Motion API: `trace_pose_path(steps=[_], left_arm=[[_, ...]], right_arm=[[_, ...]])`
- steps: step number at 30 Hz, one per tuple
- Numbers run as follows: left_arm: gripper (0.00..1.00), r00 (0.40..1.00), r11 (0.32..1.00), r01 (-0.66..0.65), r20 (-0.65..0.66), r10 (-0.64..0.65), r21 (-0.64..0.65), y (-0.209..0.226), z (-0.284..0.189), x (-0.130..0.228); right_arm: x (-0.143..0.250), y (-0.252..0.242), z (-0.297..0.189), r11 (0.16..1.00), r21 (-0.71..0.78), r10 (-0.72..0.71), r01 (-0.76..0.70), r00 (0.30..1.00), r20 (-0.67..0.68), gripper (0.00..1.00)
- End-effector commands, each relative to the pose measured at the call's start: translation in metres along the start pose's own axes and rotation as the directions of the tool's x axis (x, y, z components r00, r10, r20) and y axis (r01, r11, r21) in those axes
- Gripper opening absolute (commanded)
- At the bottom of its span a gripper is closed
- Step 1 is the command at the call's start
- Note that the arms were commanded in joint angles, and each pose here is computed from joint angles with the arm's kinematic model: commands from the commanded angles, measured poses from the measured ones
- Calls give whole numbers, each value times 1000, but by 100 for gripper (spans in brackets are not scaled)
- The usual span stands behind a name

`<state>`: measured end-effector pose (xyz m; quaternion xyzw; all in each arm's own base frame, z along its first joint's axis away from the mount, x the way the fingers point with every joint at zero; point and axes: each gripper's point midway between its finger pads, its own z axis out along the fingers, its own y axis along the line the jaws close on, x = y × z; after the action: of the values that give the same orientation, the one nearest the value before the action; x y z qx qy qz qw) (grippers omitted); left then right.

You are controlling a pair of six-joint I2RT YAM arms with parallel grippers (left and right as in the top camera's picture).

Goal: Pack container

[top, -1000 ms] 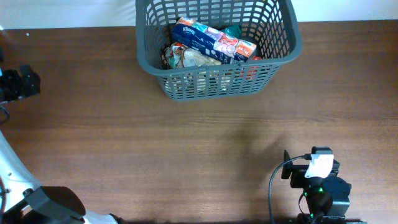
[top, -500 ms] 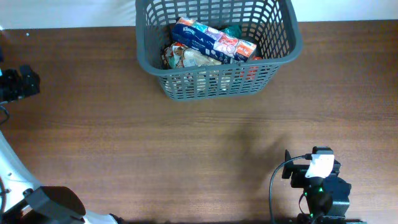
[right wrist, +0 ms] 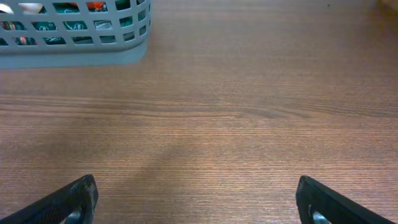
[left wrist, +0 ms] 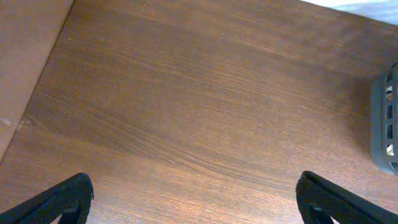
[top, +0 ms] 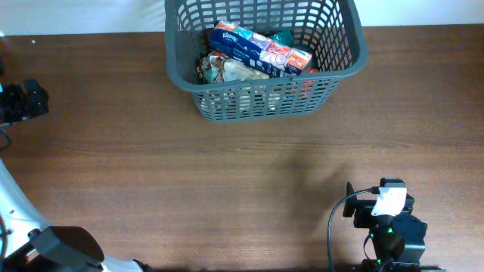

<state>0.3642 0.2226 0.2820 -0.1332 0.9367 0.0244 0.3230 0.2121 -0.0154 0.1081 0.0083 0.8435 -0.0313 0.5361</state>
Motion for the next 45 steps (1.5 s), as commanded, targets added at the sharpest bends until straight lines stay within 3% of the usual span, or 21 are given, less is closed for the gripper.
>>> trace_pose_path(steps=[1, 9, 15, 18, 22, 31, 36, 41, 45], left_arm=[[99, 1000, 1000, 4, 11, -5, 10, -5, -5, -1], [99, 993, 997, -78, 92, 74, 31, -42, -37, -14], [99, 954, 958, -258, 189, 231, 129, -129, -69, -22], [99, 890, 902, -392, 321, 324, 179, -188, -95, -35], [99, 804, 848, -494, 471, 362, 191, -233, -127, -50], [99, 615, 818, -564, 720, 322, 117, -256, -194, -60], [99, 485, 824, -564, 829, 280, 51, -251, -206, -38], [99, 361, 833, -553, 900, 245, -5, -241, -204, 10], [99, 315, 827, -562, 920, 233, -18, -240, -193, 48]], right_arm=[[0, -2, 1, 1000, 13, 7, -7, 1000, 8, 99], [0, -2, 1, 1000, 13, 7, -7, 1000, 8, 99], [0, -2, 1, 1000, 13, 7, -7, 1000, 8, 99], [0, -2, 1, 1000, 13, 7, -7, 1000, 8, 99], [0, -2, 1, 1000, 13, 7, -7, 1000, 8, 99], [0, -2, 1, 1000, 13, 7, -7, 1000, 8, 99], [0, -2, 1, 1000, 13, 7, -7, 1000, 8, 99], [0, -2, 1, 1000, 13, 7, -7, 1000, 8, 99], [0, -2, 1, 1000, 13, 7, -7, 1000, 8, 99]])
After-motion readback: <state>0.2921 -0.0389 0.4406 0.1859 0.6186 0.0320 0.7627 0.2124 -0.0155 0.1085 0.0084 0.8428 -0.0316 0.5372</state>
